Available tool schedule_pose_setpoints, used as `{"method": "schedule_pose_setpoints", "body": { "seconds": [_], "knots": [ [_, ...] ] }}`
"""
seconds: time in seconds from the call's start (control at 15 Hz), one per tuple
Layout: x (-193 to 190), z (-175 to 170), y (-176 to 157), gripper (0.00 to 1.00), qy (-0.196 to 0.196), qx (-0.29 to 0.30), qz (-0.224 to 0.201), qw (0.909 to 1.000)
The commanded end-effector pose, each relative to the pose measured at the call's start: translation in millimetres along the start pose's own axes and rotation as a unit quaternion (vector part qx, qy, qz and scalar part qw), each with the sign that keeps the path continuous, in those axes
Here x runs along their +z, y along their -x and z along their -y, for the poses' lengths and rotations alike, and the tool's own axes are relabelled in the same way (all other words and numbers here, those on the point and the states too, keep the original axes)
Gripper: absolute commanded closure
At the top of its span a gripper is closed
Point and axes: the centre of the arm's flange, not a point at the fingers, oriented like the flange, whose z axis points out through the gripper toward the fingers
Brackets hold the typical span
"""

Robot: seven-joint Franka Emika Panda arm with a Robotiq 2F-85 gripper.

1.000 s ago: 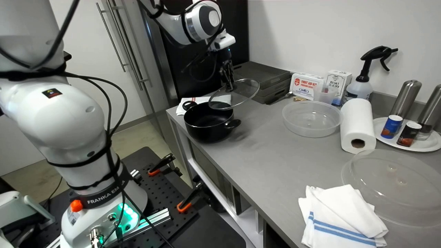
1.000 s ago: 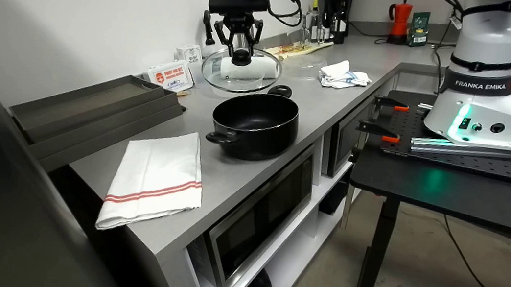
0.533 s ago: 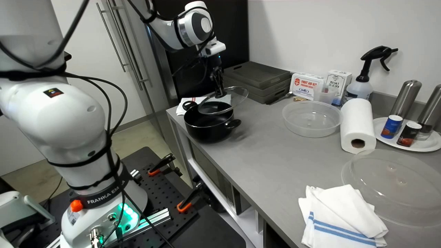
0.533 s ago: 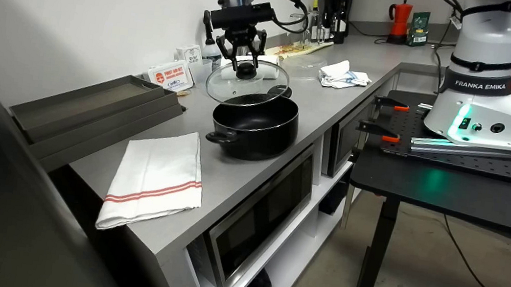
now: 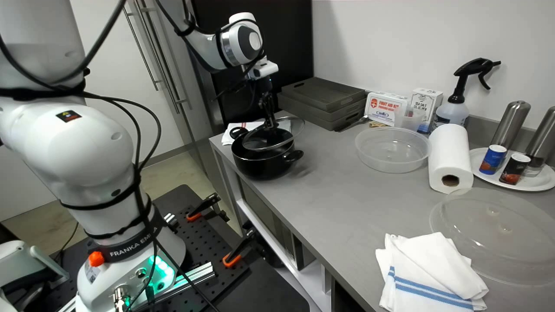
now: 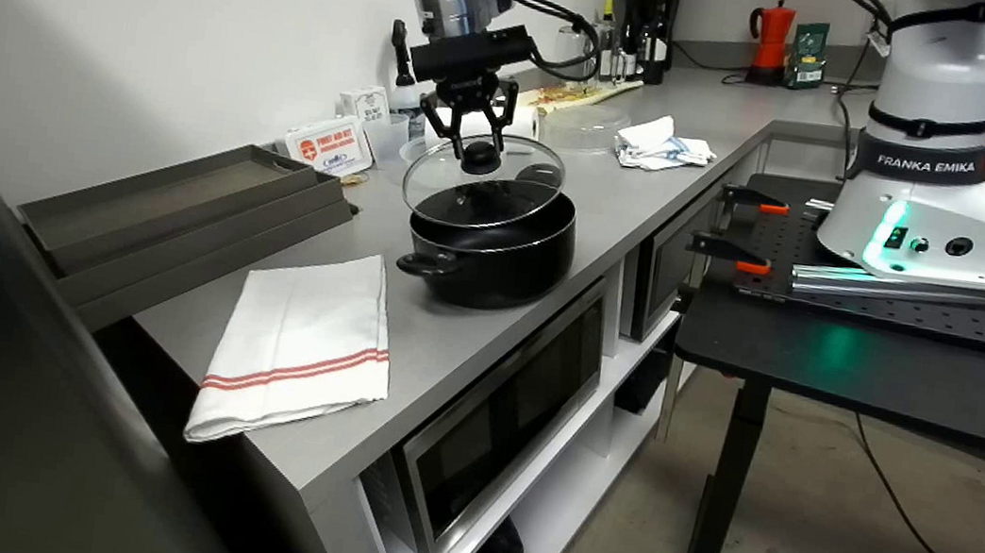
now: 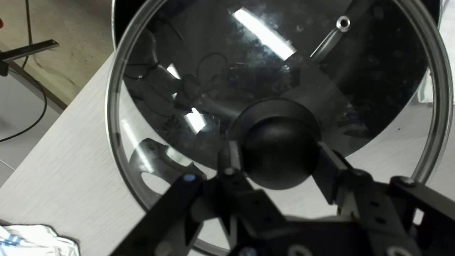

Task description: Put the lid on the black pot

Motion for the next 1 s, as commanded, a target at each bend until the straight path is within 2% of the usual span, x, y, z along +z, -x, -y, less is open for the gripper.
{"method": "schedule_pose_setpoints", "body": {
  "seconds": [0.0, 0.53, 0.93],
  "knots": [
    [-13.0, 2.7, 10.3, 0.74, -0.008, -0.006, 0.008, 0.9999],
    [-12.2, 0.6, 26.2, 0.74, -0.009, -0.007, 0.052, 0.9986],
    [-7.2, -4.3, 22.3, 0.74, -0.009, 0.004, 0.072, 0.9974]
  ]
}}
